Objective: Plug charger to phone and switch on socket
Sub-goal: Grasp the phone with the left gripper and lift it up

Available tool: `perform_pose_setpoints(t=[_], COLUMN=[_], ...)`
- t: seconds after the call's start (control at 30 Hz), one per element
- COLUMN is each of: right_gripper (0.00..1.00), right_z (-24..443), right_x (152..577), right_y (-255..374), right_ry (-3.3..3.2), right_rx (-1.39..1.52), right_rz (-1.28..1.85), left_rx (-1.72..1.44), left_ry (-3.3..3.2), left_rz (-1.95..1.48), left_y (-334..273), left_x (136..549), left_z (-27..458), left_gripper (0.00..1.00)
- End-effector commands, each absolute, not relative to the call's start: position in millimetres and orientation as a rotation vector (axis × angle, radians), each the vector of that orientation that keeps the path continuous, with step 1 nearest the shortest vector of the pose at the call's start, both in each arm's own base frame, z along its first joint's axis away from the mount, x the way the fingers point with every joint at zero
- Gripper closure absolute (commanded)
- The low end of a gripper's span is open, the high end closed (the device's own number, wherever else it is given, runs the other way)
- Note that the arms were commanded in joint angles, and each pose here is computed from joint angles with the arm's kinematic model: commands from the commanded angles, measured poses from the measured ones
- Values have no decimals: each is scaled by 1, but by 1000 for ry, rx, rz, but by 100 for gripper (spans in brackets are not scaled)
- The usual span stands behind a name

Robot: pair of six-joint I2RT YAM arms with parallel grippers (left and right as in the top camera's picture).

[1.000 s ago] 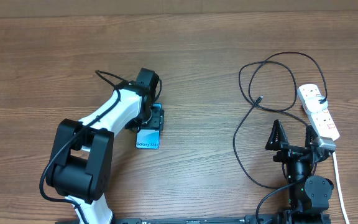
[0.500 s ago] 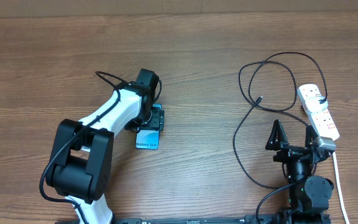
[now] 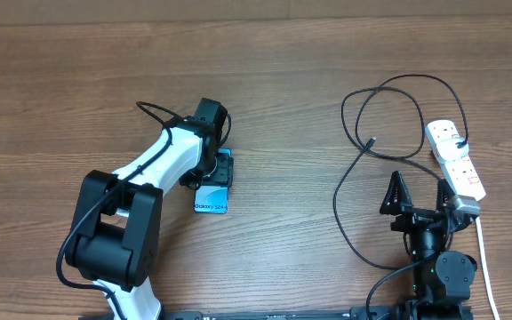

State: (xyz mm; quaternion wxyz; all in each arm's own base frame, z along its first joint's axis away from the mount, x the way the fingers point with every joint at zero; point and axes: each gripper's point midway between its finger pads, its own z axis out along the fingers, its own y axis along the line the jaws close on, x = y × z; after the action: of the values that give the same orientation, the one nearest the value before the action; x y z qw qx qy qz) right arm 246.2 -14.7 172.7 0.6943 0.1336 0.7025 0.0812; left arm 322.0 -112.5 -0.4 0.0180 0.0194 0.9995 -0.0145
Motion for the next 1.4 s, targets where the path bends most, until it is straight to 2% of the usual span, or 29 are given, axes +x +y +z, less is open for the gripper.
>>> perform_pose_setpoints(t=[0.0,0.3,0.63,0.83,1.07,1.37], right_gripper=[0,0,0,0,0,0], right_z=[171,171,171,171,171,171], right_x=[246,246,246,246,246,246], right_y=[-16,-16,-16,-16,-16,-16], right_ry=[1561,1561,1561,1561,1561,1561], right_rx=[303,303,303,303,303,303], right_rz=[175,175,175,175,175,175], left_rx=[66,65,67,53,-37,-203], left_ry=[3117,3092,3082,3118,3139,3161], left_rz=[-55,-66,-113,-286,-600,-865], left_y=[-115,-121,-132,-151,-183,-207], left_x=[318,336,352,346,336,326], left_z=[-1,26,79,119,158,173], left_gripper=[34,36,36,36,41,42])
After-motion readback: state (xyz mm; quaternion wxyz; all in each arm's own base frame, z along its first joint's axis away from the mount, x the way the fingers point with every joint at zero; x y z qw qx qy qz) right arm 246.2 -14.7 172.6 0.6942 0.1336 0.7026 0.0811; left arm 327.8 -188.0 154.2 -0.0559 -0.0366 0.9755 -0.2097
